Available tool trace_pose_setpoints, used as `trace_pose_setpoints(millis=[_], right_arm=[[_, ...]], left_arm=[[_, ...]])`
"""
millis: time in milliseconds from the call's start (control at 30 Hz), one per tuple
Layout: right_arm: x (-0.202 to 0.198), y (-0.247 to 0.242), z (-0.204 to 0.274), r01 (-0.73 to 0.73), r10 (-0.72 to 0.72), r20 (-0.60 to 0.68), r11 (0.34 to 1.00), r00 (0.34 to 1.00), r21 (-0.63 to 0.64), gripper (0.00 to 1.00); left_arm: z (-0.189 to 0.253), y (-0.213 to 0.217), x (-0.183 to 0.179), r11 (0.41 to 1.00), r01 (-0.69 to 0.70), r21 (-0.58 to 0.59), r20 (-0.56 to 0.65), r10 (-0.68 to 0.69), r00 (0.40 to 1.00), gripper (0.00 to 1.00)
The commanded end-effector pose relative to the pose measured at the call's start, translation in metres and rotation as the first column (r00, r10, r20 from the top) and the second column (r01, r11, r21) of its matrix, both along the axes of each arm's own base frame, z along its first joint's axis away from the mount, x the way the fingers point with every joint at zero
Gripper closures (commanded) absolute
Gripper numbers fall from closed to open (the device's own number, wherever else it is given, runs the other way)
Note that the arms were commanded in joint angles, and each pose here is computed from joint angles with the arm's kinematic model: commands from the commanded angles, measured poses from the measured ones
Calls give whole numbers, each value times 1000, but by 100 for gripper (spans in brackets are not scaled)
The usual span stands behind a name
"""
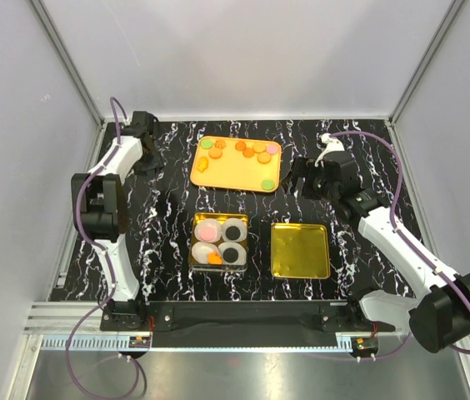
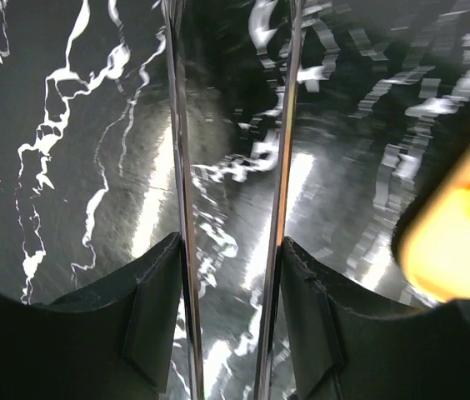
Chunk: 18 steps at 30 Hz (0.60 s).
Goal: Pack the cookies
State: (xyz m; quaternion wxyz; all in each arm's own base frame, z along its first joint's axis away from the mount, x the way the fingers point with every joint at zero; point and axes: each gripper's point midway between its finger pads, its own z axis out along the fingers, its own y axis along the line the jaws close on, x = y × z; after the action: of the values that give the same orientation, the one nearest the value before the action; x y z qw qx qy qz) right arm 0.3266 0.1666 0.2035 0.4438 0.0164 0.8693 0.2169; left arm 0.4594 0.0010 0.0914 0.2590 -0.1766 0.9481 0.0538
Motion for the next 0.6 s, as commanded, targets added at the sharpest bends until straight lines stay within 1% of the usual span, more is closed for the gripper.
trace_pose_setpoints(millis=[0, 233, 367, 567], right_arm=[[6, 4, 21, -8, 6, 54, 999, 999, 39, 0], [6, 5, 15, -12, 10, 38, 999, 999, 31, 0], [7, 5, 12, -11, 11, 29, 1000, 1000, 27, 0], [9, 3, 8, 2, -3, 18, 1000, 1000, 14, 0]], left_arm=[[3, 16, 21, 999, -22, 25, 52, 20, 998, 49], [-23, 14, 16, 1000, -5, 10, 6, 5, 1000, 43], [-38, 14, 11, 1000, -3, 7, -25, 3, 1000, 36], [-56, 12, 3, 1000, -5, -1, -66, 5, 998, 34]])
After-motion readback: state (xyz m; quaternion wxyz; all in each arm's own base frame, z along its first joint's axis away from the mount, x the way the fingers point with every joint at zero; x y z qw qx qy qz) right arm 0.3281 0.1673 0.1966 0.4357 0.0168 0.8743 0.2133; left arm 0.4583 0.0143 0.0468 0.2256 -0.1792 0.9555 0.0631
